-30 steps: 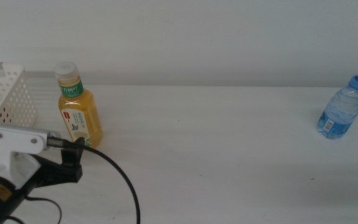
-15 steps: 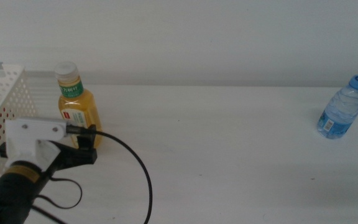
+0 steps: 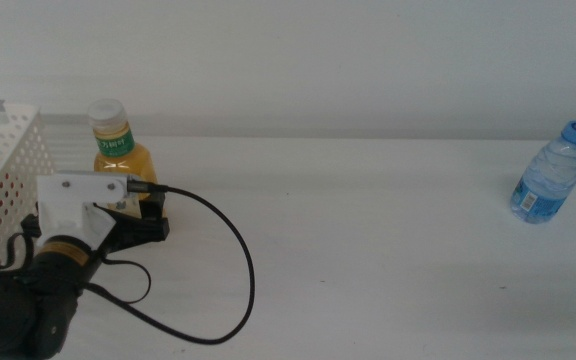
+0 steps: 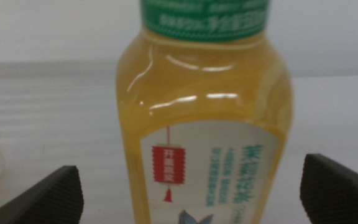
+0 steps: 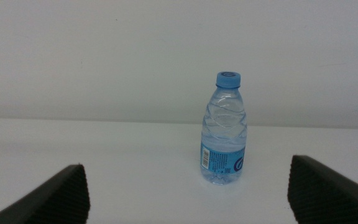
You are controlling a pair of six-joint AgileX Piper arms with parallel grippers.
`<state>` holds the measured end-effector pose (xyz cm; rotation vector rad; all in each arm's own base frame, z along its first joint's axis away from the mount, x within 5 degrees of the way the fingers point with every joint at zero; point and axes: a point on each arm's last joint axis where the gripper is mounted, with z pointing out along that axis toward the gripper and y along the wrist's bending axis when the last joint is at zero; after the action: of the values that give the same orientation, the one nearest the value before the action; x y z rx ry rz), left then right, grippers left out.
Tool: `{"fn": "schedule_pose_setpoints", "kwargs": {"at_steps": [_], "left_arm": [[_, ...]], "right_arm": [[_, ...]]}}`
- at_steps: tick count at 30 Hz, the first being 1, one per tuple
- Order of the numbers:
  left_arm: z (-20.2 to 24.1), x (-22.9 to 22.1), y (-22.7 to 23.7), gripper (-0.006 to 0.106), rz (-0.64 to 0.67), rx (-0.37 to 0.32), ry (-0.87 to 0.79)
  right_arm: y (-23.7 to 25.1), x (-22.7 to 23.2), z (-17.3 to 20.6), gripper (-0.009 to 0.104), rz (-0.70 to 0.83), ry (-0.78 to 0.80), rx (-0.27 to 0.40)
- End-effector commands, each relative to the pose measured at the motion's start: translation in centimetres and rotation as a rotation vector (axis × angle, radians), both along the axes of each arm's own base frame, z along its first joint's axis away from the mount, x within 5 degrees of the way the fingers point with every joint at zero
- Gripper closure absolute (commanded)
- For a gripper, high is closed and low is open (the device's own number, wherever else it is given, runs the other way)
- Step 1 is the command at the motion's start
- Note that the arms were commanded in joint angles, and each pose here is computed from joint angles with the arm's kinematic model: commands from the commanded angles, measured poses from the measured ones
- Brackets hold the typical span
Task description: Use arms to grab the bottles and put them into the dustbin to the left of the table.
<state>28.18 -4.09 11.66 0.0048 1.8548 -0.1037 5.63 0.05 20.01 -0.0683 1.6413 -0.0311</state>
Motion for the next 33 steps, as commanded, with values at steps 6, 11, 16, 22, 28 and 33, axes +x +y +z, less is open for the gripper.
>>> {"fn": "schedule_pose_setpoints", "kwargs": {"at_steps": [6,11,16,22,28,33], "left_arm": [[-0.7,1.6,-0.1,0.007,0.038,-0.020,-0.018],[-1.1,2.9,-0.4,0.007,0.038,-0.022,-0.024],[-1.5,4.2,-0.6,0.007,0.039,-0.023,-0.036],[-1.1,5.2,-0.6,0.007,0.057,-0.001,-0.062],[-0.8,5.7,-0.6,0.011,0.060,0.011,-0.081],[-1.2,5.6,-0.9,0.055,0.029,0.006,-0.036]], "right_arm": [[0.0,-0.1,-1.3,0.010,-0.006,0.004,-0.009],[0.0,-0.1,-1.3,0.010,-0.006,0.004,-0.009],[0.0,-0.1,-1.3,0.010,-0.006,0.004,-0.009],[0.0,-0.1,-1.3,0.010,-0.006,0.004,-0.009],[0.0,-0.1,-1.3,0.010,-0.006,0.004,-0.009],[0.0,-0.1,-1.3,0.010,-0.006,0.004,-0.009]]}}
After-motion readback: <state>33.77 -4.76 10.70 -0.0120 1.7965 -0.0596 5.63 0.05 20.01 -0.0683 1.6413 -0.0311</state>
